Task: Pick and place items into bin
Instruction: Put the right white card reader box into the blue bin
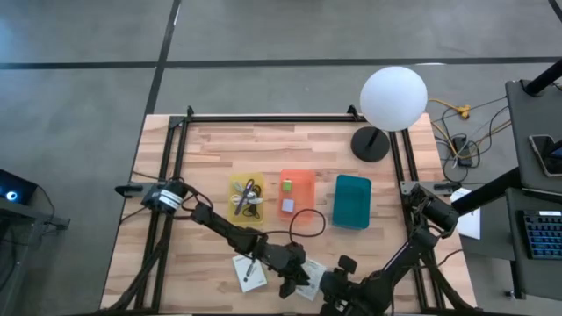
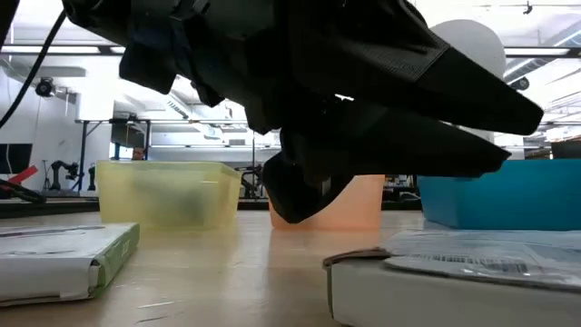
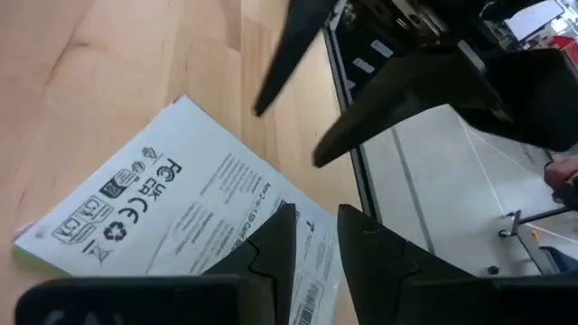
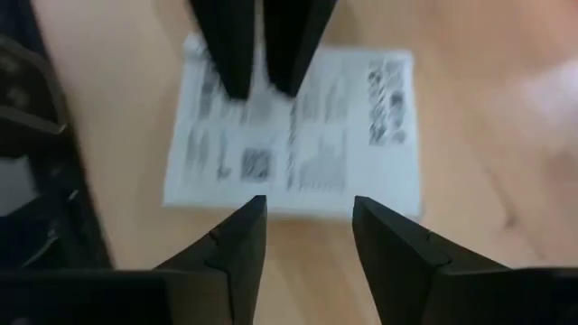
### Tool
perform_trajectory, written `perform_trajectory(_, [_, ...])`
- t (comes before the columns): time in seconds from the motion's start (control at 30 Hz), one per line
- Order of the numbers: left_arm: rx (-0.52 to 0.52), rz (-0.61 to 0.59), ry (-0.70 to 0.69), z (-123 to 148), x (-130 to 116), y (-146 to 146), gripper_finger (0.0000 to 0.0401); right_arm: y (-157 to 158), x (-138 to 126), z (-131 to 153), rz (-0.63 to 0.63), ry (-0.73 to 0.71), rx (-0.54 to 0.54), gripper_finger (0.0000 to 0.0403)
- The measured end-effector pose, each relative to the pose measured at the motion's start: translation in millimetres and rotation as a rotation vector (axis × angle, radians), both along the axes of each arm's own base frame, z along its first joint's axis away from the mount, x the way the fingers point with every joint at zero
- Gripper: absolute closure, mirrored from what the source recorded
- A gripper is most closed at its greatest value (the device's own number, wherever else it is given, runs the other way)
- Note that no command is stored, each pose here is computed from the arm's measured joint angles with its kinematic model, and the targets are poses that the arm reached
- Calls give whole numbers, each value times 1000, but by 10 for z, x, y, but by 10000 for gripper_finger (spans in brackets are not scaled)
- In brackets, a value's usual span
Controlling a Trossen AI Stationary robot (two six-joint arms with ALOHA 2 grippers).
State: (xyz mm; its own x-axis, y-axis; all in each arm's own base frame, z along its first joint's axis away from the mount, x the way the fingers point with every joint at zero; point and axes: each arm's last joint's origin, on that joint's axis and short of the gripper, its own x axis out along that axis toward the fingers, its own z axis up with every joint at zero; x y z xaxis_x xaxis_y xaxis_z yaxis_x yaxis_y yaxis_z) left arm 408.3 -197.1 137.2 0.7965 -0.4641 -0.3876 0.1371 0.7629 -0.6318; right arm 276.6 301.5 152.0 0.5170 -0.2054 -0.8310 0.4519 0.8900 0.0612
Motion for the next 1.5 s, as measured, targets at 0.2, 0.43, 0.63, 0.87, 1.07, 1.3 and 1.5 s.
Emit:
perform_trajectory(0.2, [88,-19,58,5,-36,-4,336,-98,98,1,-17,-3,-23,246])
perform_trajectory(0.43, [291,41,248,162,-108,20,348,-95,61,-38,-72,48,58,245])
perform_trajectory(0.63, [140,149,338,140,-152,0,348,-95,34,-81,-310,98,259,245])
perform_trajectory(0.87, [141,143,308,199,-149,-27,348,-58,49,-118,-434,81,401,248])
perform_trajectory(1.07, [163,163,318,98,-157,-7,348,-51,101,-122,-510,49,491,245])
perform_trajectory(1.3, [163,161,320,-9,-126,-34,348,-79,78,-176,-669,3,550,245])
perform_trajectory(1.5, [190,162,368,-62,-166,-17,348,-99,138,-153,-695,-66,563,245])
